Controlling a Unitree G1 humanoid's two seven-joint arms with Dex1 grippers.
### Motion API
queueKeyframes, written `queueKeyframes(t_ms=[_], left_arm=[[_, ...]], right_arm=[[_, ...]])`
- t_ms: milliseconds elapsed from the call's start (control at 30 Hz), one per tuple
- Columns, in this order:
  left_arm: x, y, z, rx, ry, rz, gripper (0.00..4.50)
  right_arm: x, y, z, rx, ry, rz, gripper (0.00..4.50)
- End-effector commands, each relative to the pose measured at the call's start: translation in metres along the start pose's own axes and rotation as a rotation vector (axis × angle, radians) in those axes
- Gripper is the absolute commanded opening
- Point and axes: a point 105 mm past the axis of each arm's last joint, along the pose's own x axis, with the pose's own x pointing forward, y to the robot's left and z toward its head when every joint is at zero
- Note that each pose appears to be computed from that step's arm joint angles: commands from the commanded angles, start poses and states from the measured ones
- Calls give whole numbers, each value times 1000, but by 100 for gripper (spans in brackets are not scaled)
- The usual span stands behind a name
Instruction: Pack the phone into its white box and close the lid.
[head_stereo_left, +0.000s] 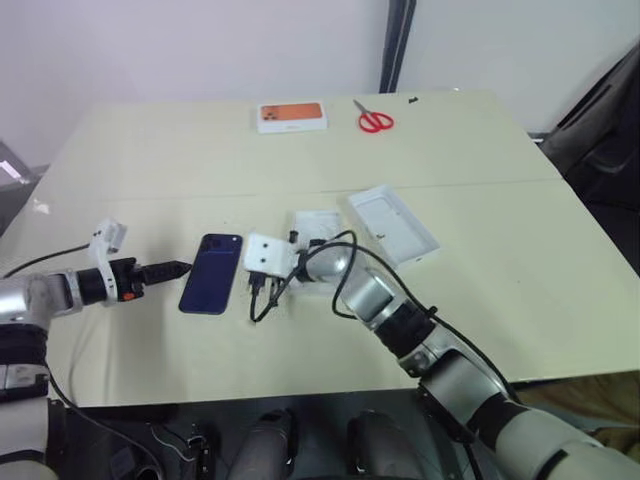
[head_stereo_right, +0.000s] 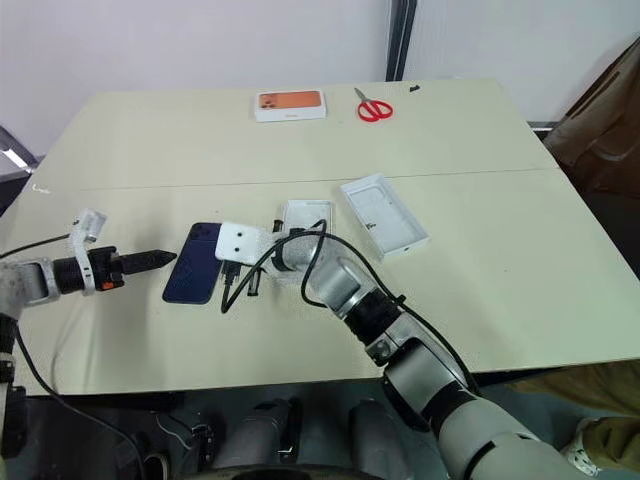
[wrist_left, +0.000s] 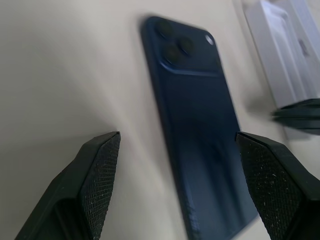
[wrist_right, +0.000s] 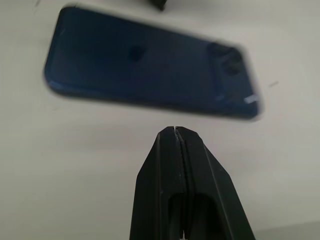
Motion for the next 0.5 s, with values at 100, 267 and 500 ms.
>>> queueKeyframes(t_ms=[100,267,500], left_arm=[[13,-3,-25,-53,130,-44,389],[23,-4,-34,-65,160,-62,389],[41,-12,-49,-75,202,-105,389]], right_arm=[[6,-2,9,-52,41,6,2],[11,-1,9,-44,52,4,2],[13,0,8,-36,58,9,2]])
